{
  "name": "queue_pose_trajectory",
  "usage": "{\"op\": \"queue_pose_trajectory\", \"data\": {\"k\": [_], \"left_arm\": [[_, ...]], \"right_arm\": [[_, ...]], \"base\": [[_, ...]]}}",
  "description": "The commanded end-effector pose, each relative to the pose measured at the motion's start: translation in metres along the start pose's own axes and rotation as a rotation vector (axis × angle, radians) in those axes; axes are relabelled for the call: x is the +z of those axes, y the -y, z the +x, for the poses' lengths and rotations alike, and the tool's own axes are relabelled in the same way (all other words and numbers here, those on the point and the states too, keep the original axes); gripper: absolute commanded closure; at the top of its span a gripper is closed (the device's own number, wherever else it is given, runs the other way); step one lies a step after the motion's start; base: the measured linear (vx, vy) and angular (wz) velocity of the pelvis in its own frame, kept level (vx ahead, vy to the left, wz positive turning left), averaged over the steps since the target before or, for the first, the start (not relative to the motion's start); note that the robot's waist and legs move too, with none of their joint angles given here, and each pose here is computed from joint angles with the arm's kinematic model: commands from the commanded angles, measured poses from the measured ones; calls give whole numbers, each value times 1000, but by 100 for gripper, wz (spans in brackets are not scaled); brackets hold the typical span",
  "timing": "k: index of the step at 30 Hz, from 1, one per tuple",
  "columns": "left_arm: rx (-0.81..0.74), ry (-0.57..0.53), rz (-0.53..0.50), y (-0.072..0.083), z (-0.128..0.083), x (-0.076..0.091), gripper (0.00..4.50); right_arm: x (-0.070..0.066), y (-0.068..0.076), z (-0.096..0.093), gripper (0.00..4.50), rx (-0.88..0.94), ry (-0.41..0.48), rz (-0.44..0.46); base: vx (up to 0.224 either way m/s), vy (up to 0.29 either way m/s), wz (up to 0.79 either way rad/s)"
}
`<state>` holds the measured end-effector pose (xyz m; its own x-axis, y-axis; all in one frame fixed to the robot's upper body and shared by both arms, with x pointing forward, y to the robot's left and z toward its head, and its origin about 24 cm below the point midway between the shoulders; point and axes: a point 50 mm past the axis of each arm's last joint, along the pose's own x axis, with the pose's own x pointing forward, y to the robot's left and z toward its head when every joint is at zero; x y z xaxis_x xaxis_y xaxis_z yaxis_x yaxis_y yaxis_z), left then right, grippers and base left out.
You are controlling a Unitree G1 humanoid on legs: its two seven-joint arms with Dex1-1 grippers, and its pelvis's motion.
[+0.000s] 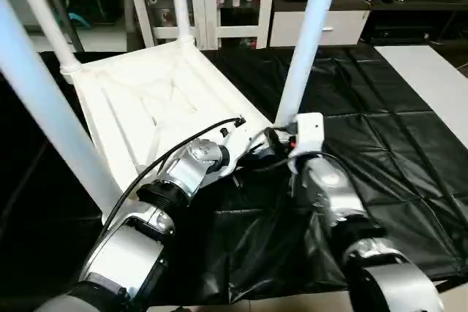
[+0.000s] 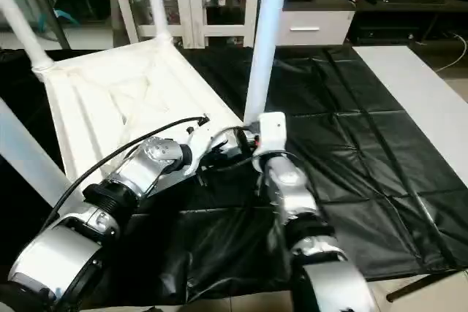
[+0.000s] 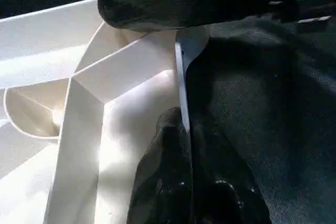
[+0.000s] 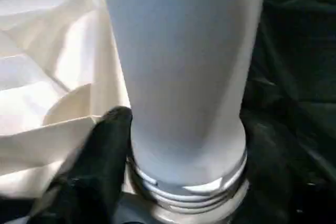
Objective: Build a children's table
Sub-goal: Rotate leg to tighten
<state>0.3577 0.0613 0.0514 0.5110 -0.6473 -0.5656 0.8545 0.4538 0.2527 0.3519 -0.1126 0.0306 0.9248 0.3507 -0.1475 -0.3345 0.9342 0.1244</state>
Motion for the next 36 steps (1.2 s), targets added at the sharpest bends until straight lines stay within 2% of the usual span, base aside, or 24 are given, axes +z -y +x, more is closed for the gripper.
{"op": "queue_pose_trajectory", "data": {"k": [1, 3, 5, 6, 7, 8, 11, 14, 18, 21, 24, 35, 36], "left_arm": [[-39, -15, -3, 8, 1, -14, 450], [-82, -22, 17, 8, -3, -20, 450], [-130, -23, 32, 9, -6, -24, 450], [-175, -29, 31, 9, -11, -28, 450], [-185, -27, 35, 9, -12, -29, 450], [-252, -20, 55, 11, -16, -31, 450], [-391, 0, 107, 19, -25, -36, 450], [-494, -28, 121, 24, -35, -45, 450], [-533, -40, 140, 27, -38, -49, 450], [-554, -40, 149, 29, -40, -49, 450], [-591, -34, 158, 32, -40, -45, 450], [-601, -35, 169, 33, -39, -43, 450], [-597, -38, 167, 33, -39, -43, 450]], "right_arm": [[12, -8, 0, 99, 108, 71, -9], [20, 0, -9, 68, 225, 94, -5], [25, 6, -20, 59, 337, 85, -49], [27, 15, -33, 37, 448, 46, -130], [27, 16, -35, 37, 461, 40, -141], [28, 23, -46, 25, 536, 3, -199], [29, 32, -63, 8, 649, -64, -265], [29, 37, -78, 8, 760, -140, -286], [27, 38, -86, 8, 835, -196, -291], [27, 35, -84, 8, 857, -211, -312], [23, 30, -72, 8, 853, -247, -406], [23, 25, -59, 8, 850, -270, -452], [23, 25, -58, 25, 855, -267, -445]], "base": [[0, 0, 0], [0, 0, 0], [0, 0, 0], [0, 0, 0], [0, 0, 0], [0, 0, 0], [0, 0, 0], [0, 0, 0], [0, 0, 0], [0, 0, 0], [0, 0, 0], [0, 0, 0], [0, 0, 0]]}}
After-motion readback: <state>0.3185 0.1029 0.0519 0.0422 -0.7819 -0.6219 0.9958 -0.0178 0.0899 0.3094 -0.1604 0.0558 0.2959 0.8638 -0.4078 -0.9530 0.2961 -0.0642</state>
